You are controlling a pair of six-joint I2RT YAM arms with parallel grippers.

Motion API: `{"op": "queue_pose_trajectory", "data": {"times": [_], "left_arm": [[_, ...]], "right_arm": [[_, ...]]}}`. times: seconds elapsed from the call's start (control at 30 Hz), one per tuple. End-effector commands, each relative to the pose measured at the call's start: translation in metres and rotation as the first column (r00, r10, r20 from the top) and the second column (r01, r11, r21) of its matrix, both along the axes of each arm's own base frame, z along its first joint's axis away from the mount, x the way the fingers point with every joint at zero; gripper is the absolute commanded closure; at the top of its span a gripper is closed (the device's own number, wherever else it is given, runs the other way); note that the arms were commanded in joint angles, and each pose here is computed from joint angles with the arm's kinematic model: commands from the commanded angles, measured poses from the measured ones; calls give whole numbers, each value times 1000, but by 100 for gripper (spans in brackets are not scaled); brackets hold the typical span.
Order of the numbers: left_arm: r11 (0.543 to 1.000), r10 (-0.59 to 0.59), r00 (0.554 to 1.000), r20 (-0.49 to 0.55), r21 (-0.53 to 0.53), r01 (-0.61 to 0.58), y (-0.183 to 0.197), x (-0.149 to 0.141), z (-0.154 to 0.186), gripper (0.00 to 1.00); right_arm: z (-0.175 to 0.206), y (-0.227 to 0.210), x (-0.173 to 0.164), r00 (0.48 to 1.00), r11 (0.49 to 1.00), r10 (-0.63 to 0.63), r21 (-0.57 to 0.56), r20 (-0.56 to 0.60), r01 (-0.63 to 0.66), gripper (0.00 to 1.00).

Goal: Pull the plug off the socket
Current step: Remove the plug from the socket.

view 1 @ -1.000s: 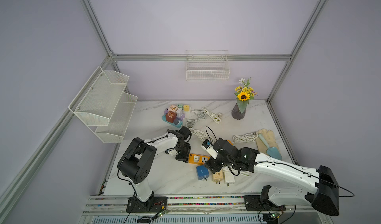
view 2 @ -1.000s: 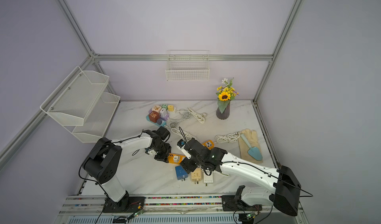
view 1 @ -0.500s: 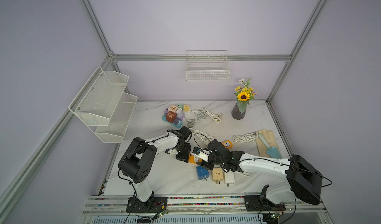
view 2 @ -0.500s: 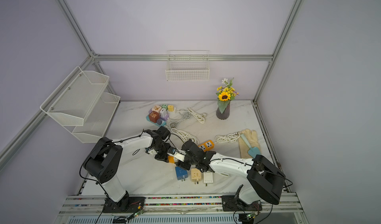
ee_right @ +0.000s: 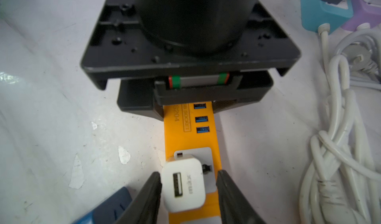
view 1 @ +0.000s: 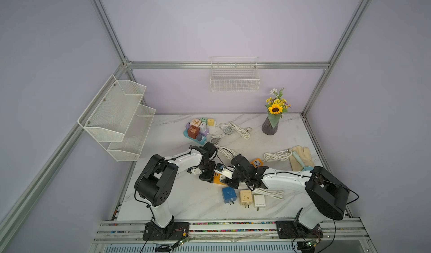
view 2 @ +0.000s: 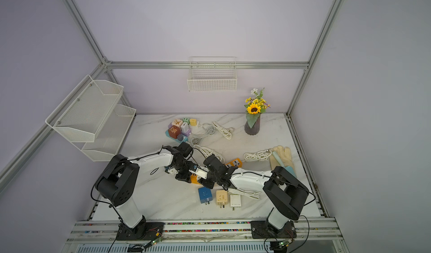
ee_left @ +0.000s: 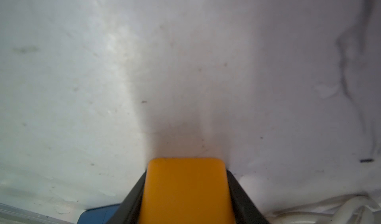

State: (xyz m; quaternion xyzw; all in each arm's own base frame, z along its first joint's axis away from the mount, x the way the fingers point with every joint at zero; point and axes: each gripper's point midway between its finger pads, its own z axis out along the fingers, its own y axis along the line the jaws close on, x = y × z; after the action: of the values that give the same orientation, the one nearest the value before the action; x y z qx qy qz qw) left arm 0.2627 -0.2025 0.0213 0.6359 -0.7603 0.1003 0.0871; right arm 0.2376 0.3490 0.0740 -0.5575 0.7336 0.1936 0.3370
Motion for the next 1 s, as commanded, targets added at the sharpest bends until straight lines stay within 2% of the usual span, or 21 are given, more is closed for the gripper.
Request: {"op": "queue_pose_trajectory", "data": {"times": [0.0, 0.33, 0.63, 0.97], "left_arm": [[997, -2, 999, 40, 72, -1, 8, 11, -17, 100], [996, -14, 1000, 26, 83, 12, 9, 9, -21, 100], [994, -31, 999, 28, 106, 28, 11, 13, -22, 100], [994, -27, 999, 24, 110, 25, 11, 14, -25, 100]], "right_arm": [[5, 8, 1, 1000, 999, 19, 25, -4, -19, 59], [20, 14, 2, 999, 998, 39, 54, 16, -39, 76], [50, 20, 1, 998, 991, 57, 124, 13, -58, 78], [77, 10, 11, 999, 981, 27, 191, -21, -23, 78]]}}
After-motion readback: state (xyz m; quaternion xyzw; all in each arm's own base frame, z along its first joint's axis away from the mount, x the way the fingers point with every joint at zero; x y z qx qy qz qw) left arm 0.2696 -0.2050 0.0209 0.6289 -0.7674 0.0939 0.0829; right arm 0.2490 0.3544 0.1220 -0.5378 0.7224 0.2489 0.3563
